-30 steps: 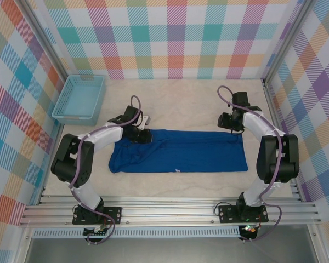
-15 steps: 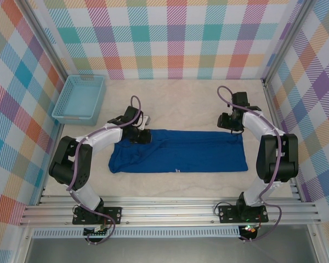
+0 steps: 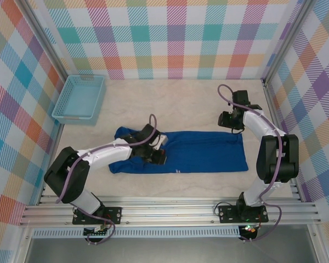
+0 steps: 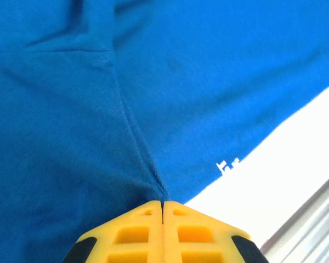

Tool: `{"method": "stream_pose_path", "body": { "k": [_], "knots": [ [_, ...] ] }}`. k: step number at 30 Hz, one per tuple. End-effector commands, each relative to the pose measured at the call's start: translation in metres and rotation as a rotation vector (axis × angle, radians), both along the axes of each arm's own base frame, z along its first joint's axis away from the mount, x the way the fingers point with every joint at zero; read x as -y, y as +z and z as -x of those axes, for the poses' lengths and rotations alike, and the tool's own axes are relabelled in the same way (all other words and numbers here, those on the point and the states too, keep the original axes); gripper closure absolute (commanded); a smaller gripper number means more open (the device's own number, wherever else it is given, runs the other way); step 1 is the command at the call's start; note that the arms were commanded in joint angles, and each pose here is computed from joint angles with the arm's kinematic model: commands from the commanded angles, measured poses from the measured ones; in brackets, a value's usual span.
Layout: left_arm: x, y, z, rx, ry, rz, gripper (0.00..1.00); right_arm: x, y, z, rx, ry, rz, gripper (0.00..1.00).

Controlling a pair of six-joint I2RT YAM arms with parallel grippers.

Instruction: Fold the inside-out t-shirt

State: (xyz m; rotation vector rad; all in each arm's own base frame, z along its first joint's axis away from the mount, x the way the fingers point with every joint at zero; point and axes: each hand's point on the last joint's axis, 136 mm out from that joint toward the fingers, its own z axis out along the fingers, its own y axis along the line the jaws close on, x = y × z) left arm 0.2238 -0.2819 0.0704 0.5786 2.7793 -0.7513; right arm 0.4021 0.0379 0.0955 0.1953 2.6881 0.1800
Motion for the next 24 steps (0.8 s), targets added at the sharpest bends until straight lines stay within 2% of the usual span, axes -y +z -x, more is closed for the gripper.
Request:
{"method": "stream_pose_path", "body": {
  "k": [1, 2, 3, 7, 12, 15, 17, 19, 21, 24],
  "knots": [
    [0.004, -0.002, 0.023, -0.075, -0.022, -0.009, 0.83, -0.001, 0.017, 0.001, 0.034, 0.016, 0.005, 0.52],
    [0.003, 0.000, 0.024, -0.075, -0.030, -0.013, 0.71, -0.002, 0.018, 0.001, 0.037, 0.020, 0.001, 0.52],
    [0.003, 0.004, 0.023, -0.066, -0.034, -0.017, 0.66, -0.003, 0.019, 0.002, 0.038, 0.019, -0.005, 0.52],
    [-0.010, 0.022, 0.018, 0.018, -0.042, -0.057, 0.53, -0.008, 0.022, 0.009, 0.034, 0.036, -0.019, 0.52],
    [-0.048, 0.026, -0.014, 0.105, 0.083, -0.170, 0.50, -0.051, 0.024, 0.029, 0.018, 0.149, -0.125, 0.52],
    [-0.078, 0.030, -0.055, 0.142, 0.259, -0.179, 0.45, -0.096, 0.026, 0.044, 0.001, 0.244, -0.232, 0.51],
    [-0.095, 0.032, -0.089, 0.149, 0.379, -0.137, 0.45, -0.129, 0.023, 0.050, -0.014, 0.298, -0.323, 0.50],
    [-0.108, 0.029, -0.120, 0.164, 0.465, -0.110, 0.44, -0.146, 0.019, 0.047, -0.025, 0.315, -0.358, 0.50],
    [-0.125, 0.020, -0.146, 0.157, 0.532, -0.134, 0.44, -0.143, 0.011, 0.037, -0.039, 0.281, -0.332, 0.50],
    [-0.154, -0.009, -0.173, 0.127, 0.610, -0.213, 0.45, -0.122, -0.008, 0.021, -0.064, 0.221, -0.214, 0.49]
  ]
}}
